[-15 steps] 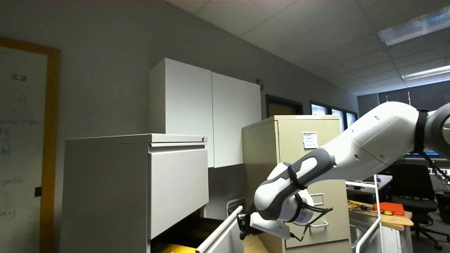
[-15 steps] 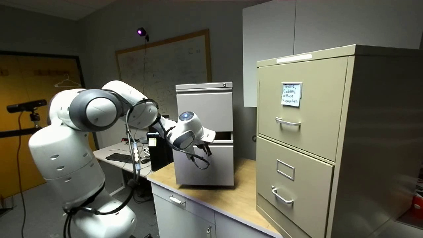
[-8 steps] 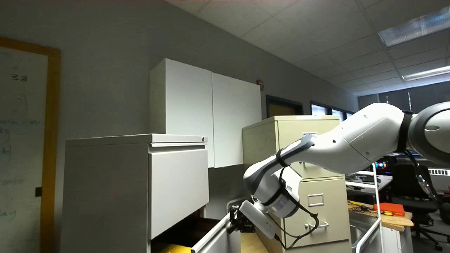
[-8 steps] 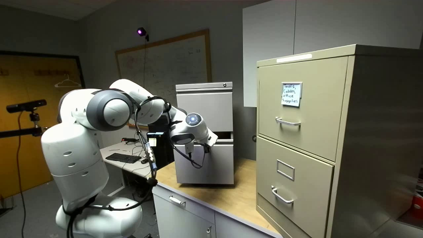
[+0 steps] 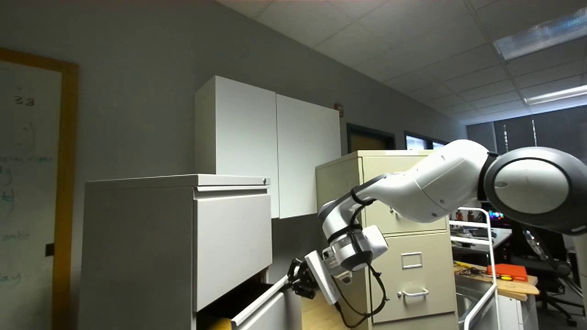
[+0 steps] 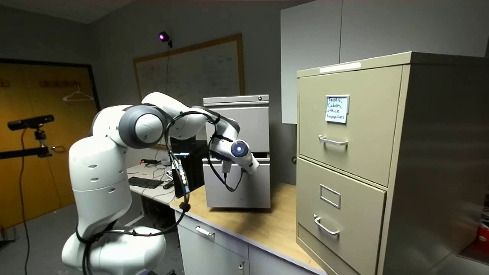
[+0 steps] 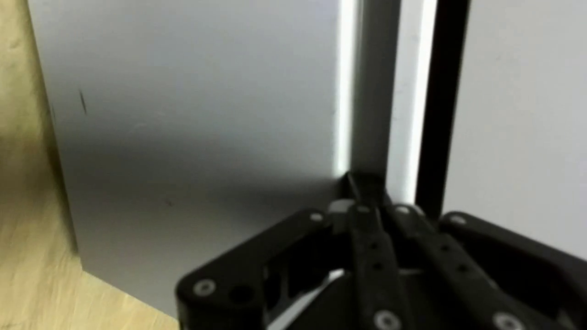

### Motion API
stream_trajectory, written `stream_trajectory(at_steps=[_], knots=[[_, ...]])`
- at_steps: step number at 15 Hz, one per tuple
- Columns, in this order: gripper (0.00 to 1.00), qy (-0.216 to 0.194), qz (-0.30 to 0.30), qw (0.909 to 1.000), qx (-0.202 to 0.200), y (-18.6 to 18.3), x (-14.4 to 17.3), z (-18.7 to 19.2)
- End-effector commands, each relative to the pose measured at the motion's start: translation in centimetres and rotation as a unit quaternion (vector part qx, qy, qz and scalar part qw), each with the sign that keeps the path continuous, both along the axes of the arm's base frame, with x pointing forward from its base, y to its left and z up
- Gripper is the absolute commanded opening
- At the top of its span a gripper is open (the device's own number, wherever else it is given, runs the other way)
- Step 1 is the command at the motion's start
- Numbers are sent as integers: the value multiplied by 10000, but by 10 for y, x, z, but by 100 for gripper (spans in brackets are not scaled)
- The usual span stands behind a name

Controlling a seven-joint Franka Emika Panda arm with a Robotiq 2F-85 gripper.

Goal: Close the bottom drawer of the left cabinet

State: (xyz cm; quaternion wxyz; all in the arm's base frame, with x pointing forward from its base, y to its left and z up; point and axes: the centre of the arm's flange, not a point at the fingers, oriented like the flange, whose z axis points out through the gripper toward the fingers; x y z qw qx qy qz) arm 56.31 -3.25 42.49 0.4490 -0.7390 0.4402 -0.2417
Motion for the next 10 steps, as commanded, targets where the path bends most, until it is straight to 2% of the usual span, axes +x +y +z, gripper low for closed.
stream_trajectory(at_steps=[1, 6, 10], knots=[[0, -388, -20, 9980, 508, 2, 67, -44], [0, -793, 214, 9914, 1021, 18, 119, -54], [0, -880, 339, 9904, 1010, 29, 143, -51]])
